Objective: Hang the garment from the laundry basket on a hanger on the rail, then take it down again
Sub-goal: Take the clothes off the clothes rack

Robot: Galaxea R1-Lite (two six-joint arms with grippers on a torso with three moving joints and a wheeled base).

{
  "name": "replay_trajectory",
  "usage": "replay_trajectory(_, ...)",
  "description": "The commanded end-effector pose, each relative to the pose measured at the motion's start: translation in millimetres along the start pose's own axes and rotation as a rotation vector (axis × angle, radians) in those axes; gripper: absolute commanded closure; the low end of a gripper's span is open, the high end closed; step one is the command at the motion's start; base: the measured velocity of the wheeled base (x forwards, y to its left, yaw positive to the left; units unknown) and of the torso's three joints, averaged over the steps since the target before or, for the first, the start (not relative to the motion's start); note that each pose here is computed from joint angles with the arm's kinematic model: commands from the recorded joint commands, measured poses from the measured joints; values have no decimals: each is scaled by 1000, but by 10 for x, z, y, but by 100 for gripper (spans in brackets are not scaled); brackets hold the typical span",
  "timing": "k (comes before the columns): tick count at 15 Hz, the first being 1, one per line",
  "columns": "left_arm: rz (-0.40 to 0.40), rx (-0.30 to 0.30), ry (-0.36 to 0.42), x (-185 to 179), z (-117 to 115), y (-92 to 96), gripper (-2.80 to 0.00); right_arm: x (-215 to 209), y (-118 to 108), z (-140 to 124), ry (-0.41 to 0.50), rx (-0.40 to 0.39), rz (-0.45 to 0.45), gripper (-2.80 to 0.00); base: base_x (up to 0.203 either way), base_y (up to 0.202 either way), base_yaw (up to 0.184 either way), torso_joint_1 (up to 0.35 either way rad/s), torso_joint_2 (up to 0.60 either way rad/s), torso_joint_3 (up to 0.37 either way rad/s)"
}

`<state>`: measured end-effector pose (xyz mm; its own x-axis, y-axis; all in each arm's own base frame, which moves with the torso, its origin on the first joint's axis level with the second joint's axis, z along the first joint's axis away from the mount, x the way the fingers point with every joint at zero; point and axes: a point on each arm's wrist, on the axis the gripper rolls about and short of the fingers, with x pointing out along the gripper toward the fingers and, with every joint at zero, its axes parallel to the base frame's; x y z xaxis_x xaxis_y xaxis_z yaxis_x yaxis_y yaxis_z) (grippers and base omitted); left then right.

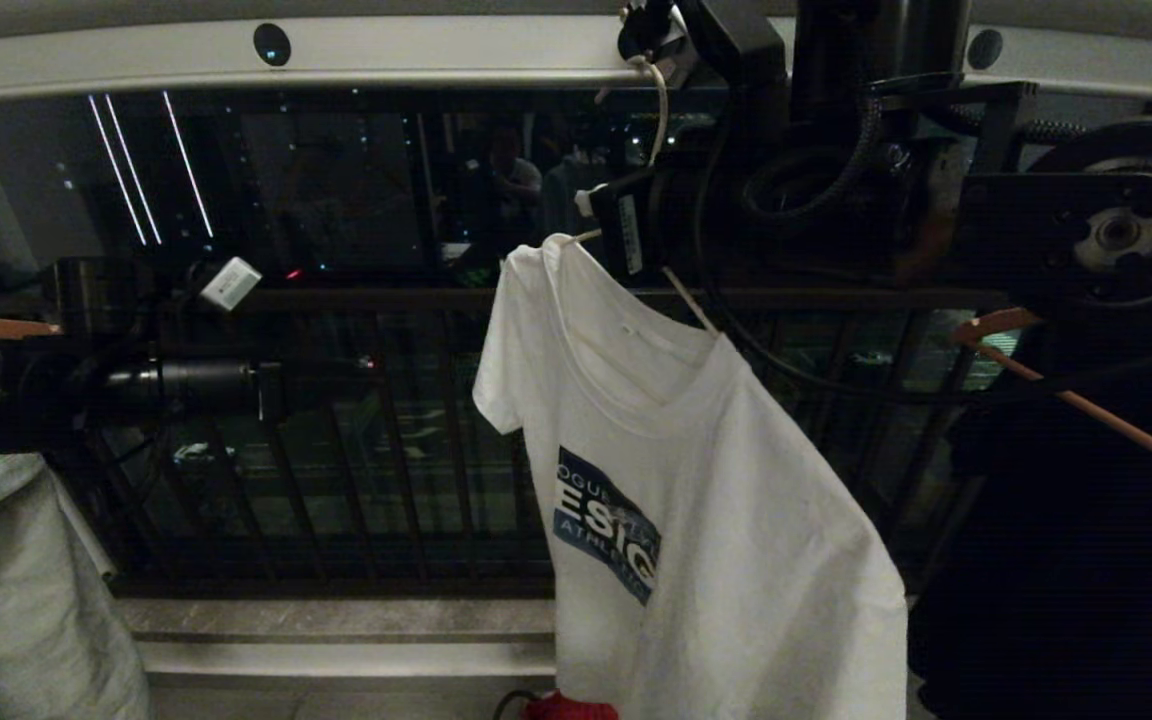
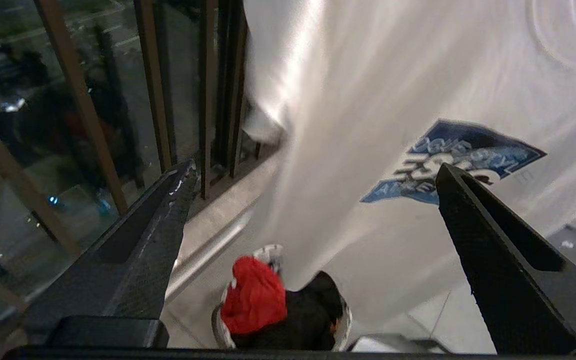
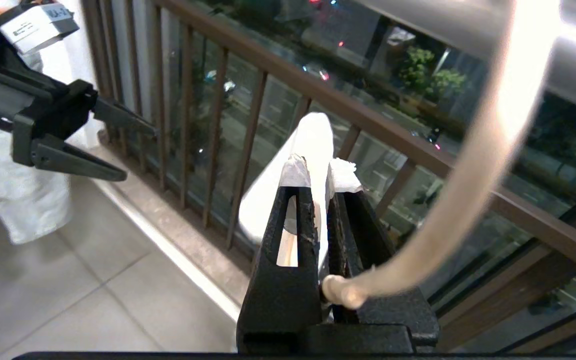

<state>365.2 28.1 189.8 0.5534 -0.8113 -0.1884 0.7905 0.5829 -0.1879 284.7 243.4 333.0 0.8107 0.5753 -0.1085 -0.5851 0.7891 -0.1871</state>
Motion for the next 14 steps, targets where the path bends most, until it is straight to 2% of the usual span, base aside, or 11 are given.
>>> replay_trajectory(1, -5, 4, 2, -71, -14, -117, -280, -48, 20, -60, 29, -4, 36, 0, 0, 0, 0, 0, 0, 0)
replay_trajectory(8, -15, -2, 3, -329, -51, -593, -280, -276, 4, 16, 7, -2, 78, 0, 0, 0, 0, 0, 0, 0)
replay_trajectory(11, -62, 18, -9, -353, -17, -730, -280, -396, 24, 6, 3, -3, 147, 0, 0, 0, 0, 0, 0, 0)
replay_trajectory(14, -71, 40, -22, -440, 25, -876, -280, -512, 30, -1, -5, -1, 220, 0, 0, 0, 0, 0, 0, 0)
